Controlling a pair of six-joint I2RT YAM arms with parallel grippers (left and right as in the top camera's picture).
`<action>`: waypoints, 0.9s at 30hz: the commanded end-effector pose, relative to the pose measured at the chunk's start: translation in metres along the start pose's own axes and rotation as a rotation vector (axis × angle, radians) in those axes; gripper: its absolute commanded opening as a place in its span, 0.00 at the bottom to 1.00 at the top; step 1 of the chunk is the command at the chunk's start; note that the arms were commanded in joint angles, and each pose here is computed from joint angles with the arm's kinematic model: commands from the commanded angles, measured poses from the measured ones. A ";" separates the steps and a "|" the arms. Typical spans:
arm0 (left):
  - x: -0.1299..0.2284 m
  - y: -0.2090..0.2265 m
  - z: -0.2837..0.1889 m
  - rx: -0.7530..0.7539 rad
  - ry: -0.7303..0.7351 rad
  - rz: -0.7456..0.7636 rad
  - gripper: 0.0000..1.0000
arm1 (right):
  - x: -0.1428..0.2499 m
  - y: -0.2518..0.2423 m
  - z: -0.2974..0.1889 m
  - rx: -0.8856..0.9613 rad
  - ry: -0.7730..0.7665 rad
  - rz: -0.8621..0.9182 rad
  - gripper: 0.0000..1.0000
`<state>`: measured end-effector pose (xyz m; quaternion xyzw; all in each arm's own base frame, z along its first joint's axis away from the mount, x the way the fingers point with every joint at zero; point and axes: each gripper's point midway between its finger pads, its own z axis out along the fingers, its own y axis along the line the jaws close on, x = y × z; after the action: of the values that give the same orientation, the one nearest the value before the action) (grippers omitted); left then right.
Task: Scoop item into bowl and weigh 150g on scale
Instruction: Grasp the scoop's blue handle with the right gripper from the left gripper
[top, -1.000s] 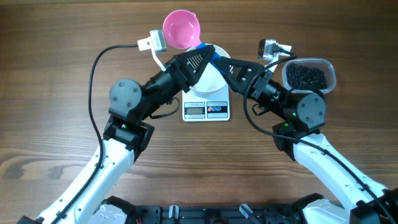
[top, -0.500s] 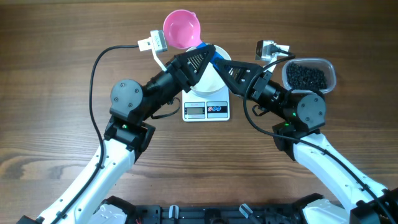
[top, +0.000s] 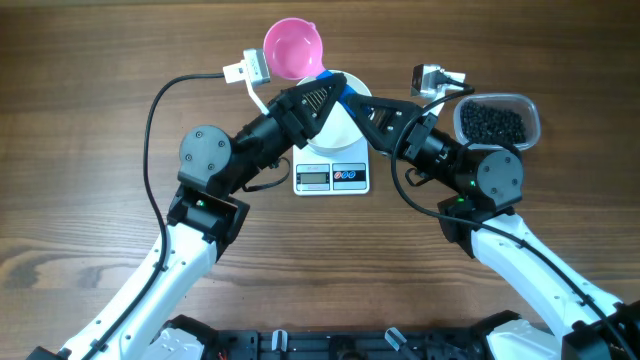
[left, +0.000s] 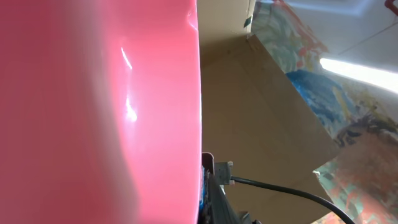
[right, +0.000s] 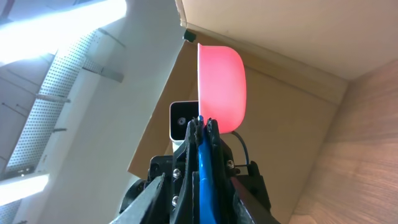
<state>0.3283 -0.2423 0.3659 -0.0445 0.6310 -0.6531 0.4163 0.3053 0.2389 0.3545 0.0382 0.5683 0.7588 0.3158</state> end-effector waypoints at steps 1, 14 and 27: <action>-0.002 -0.005 0.000 0.009 -0.009 0.002 0.04 | -0.006 0.008 0.005 -0.021 -0.016 -0.012 0.27; -0.001 -0.006 0.000 0.012 -0.002 0.003 0.05 | -0.007 0.008 0.005 -0.021 -0.023 -0.013 0.15; 0.003 0.002 0.000 -0.019 0.011 -0.006 0.91 | -0.031 0.003 0.002 0.010 -0.151 -0.109 0.04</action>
<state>0.3292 -0.2428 0.3613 -0.0503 0.6377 -0.6508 0.4090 0.3140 0.2344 0.3547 0.0550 0.5630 0.7525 0.3374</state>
